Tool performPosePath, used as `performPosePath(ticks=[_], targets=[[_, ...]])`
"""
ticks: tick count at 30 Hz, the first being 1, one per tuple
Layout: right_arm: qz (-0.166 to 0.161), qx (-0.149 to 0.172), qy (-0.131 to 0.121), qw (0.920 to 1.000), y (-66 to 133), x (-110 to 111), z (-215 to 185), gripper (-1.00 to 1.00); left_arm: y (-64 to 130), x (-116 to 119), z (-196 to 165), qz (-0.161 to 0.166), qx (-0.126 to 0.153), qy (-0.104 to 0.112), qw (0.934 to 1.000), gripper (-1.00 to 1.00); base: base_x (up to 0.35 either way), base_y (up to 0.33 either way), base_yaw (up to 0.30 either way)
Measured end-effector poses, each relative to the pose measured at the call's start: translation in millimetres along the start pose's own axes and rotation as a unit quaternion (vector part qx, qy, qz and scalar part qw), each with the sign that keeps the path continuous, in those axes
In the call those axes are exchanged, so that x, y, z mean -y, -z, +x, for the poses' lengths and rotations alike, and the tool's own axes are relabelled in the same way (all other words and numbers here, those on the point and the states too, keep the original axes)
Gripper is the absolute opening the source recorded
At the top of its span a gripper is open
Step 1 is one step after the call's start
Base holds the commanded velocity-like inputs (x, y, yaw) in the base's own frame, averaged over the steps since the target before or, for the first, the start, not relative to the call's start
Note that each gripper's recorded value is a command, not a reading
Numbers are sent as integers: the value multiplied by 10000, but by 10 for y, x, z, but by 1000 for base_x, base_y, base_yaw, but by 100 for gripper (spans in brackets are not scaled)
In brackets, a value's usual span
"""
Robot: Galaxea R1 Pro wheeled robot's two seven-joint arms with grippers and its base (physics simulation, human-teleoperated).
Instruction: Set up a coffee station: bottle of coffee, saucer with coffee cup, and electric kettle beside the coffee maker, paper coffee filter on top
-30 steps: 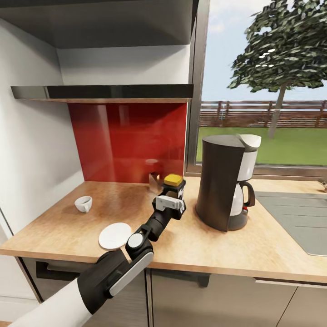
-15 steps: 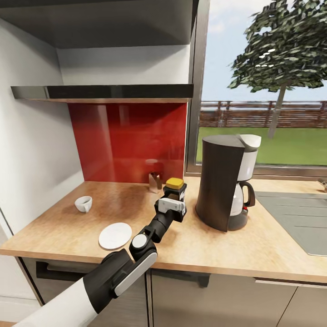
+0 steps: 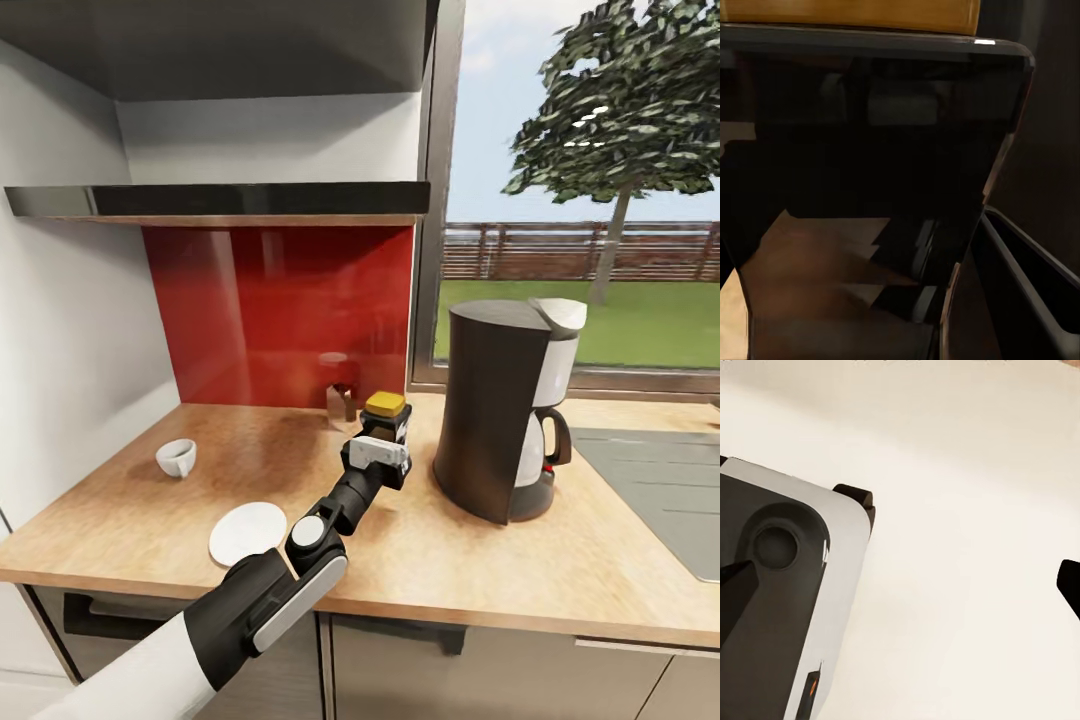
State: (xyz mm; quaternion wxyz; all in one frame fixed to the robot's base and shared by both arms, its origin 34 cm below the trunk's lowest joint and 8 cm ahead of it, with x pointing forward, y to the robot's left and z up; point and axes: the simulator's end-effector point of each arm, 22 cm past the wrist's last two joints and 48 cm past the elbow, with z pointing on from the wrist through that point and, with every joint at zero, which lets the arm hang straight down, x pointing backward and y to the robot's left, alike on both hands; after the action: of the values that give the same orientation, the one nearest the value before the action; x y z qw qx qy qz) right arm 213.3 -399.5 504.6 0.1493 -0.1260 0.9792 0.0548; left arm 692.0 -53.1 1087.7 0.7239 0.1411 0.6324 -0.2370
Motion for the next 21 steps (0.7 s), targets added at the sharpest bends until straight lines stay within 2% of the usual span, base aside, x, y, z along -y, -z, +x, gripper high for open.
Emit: performPosePath(ticks=[6,21], targets=[[3,-1,3,10000,1,5,0,100,-12,38,-11,16,8,32,10000,-100,10,-87,0],[-9,-12,8,10000,1,-1,5,100,-25,14,78,-24,-82,20,10000,-100,0,-6,0]])
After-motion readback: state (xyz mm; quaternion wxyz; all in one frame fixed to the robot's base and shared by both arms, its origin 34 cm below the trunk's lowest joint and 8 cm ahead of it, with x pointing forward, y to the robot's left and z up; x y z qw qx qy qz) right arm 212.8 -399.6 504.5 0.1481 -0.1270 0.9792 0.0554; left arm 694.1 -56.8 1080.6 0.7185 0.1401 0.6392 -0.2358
